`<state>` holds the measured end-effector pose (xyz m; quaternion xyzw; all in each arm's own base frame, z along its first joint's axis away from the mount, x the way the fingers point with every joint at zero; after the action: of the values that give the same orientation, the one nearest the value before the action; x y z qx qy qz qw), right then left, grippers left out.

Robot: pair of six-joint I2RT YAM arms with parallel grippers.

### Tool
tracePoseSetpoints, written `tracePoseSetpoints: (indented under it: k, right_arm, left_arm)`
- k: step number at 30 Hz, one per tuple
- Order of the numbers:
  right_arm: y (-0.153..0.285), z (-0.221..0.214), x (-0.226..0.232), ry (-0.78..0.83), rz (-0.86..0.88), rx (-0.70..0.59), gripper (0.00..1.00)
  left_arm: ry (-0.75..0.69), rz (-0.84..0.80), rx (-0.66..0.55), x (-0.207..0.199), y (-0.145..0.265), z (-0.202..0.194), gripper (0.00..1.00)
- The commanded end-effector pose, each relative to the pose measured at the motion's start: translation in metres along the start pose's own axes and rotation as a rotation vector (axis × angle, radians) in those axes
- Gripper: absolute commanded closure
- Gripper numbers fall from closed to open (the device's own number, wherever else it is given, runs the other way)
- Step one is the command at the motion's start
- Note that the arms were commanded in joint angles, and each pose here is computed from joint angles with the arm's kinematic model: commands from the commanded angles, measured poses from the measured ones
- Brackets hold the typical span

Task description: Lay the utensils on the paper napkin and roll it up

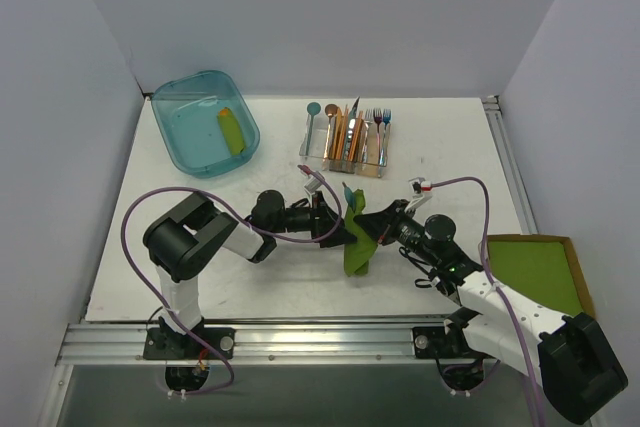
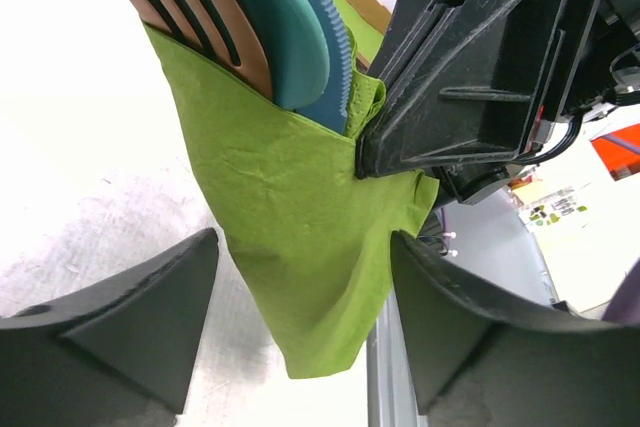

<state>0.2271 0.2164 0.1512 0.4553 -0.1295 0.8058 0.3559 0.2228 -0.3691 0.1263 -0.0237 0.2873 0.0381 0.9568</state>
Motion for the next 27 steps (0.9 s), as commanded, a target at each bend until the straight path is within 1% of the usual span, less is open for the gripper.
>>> tracePoseSetpoints:
  k: [1, 2, 3, 12, 21, 23, 26, 27]
  right_arm:
    - [-0.002, 0.022, 0.033, 0.028, 0.104, -0.066, 1.00]
    - [-0.003, 0.024, 0.038, 0.031, 0.116, -0.067, 1.00]
    - [-0.003, 0.024, 0.039, 0.025, 0.117, -0.063, 1.00]
    - [-0.003, 0.026, 0.058, -0.012, 0.190, -0.058, 1.00]
    - [-0.007, 0.018, 0.074, -0.028, 0.241, -0.035, 1.00]
    - [-0.009, 0.017, 0.070, -0.029, 0.220, -0.031, 1.00]
    - [-0.010, 0.015, 0.064, -0.027, 0.198, -0.035, 1.00]
    - [-0.011, 0.015, 0.062, -0.025, 0.193, -0.038, 1.00]
  left_arm:
    - [-0.188, -0.112, -0.139, -0.023, -0.001, 0.038, 0.18]
    - [-0.199, -0.126, -0.148, -0.026, -0.002, 0.040, 0.16]
    - [-0.180, -0.131, -0.143, -0.025, -0.002, 0.038, 0.14]
    - [-0.197, -0.186, -0.163, -0.045, -0.003, 0.060, 0.13]
    - [-0.180, -0.205, -0.160, -0.048, -0.006, 0.063, 0.12]
    - [-0.184, -0.213, -0.170, -0.051, -0.005, 0.064, 0.14]
    - [-0.189, -0.220, -0.172, -0.056, -0.002, 0.066, 0.18]
    - [-0.195, -0.222, -0.173, -0.057, -0.001, 0.067, 0.22]
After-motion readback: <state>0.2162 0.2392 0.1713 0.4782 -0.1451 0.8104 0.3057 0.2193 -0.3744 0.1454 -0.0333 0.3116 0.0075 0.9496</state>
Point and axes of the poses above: each gripper's point midway between its finger pads, its own y axis back along the fingers, its own x axis along the line the jaws close on, z = x × y, the point moved 1 cm from there along y, back along the fingers, and after that the axes turned 11 degrees about -y, right-handed, at the moved point
